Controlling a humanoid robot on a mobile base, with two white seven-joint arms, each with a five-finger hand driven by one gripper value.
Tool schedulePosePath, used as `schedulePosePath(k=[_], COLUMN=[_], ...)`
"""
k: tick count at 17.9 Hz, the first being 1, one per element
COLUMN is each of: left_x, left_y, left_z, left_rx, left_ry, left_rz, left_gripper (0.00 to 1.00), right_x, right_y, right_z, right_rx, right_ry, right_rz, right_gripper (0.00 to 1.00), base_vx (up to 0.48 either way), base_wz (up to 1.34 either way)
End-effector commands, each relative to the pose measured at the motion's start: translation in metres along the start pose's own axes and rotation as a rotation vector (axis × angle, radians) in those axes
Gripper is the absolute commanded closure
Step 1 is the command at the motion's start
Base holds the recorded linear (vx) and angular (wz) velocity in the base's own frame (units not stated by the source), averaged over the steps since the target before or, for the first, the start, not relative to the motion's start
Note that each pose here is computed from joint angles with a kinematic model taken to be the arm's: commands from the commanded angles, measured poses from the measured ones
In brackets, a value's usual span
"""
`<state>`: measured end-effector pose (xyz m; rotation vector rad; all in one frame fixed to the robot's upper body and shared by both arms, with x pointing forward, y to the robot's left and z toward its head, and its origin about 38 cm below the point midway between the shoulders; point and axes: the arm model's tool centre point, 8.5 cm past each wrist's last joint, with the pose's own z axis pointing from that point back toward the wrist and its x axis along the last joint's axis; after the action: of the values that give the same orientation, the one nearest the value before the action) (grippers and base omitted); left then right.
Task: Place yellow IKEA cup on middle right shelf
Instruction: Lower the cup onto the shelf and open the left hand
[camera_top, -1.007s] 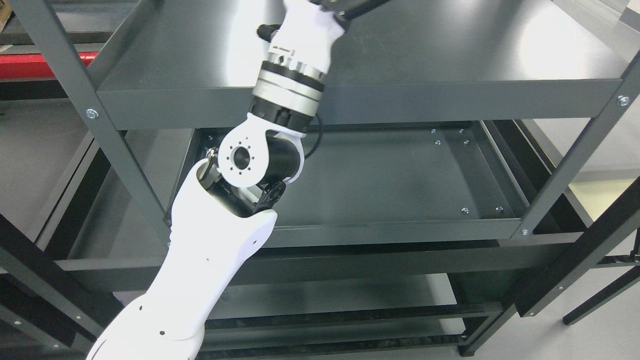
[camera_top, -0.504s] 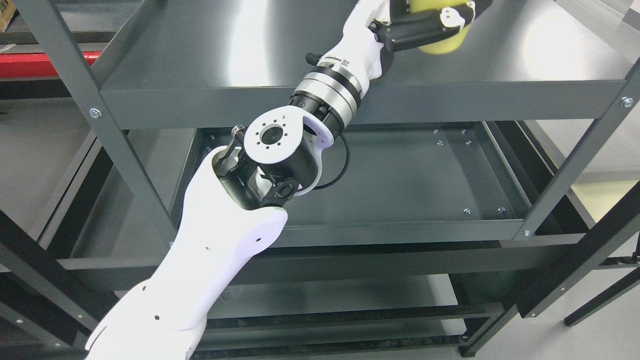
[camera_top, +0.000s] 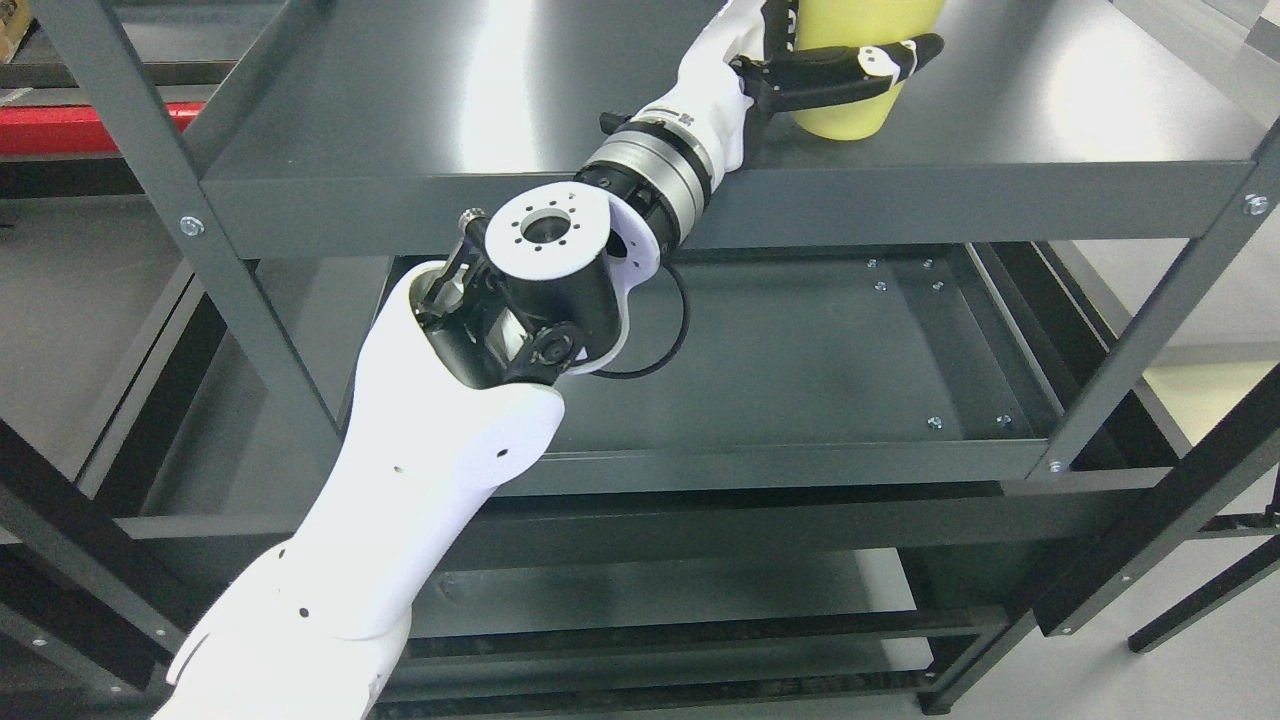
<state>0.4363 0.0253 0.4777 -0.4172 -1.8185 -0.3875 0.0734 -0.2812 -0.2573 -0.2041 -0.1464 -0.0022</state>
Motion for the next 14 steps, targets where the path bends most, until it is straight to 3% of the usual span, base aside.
schedulePosePath(k=[1, 2, 5, 11, 14], left_x=[0.0124, 0.0112, 0.0129, 0.015, 0.0148], left_y=[0.0132, 0.0135, 0.0171, 0.0208, 0.0204], left_z=[0.0051, 0.0048, 0.0051, 0.0054, 0.0057], left_rx=[0.029, 0.031, 0.06, 0.072, 0.068], left_ry=[-0.018, -0.009, -0.021, -0.027, -0.029], left_rz=[-0.009, -0.014, -0.042, -0.043, -0.042], left_gripper=[0.59, 0.48, 0.29, 0.06, 0.02], right_x=[-0.009, -0.009, -0.009, -0.009, -0.009], right_y=[-0.0097, -0.0097, -0.0097, -0.0097, -0.0097], right_z=[-0.0006, -0.0006, -0.0006, -0.0006, -0.0006], right_rx=[-0.012, -0.012, -0.012, -0.012, -0.012], right_ry=[0.015, 0.015, 0.015, 0.015, 0.015], right_rz=[-0.003, -0.003, -0.003, -0.003, -0.003], right_gripper=[0.01, 0.01, 0.01, 0.01, 0.01], base_vx=[0.0, 0.0, 0.0, 0.0, 0.0], base_wz=[0.0, 0.0, 0.0, 0.0, 0.0])
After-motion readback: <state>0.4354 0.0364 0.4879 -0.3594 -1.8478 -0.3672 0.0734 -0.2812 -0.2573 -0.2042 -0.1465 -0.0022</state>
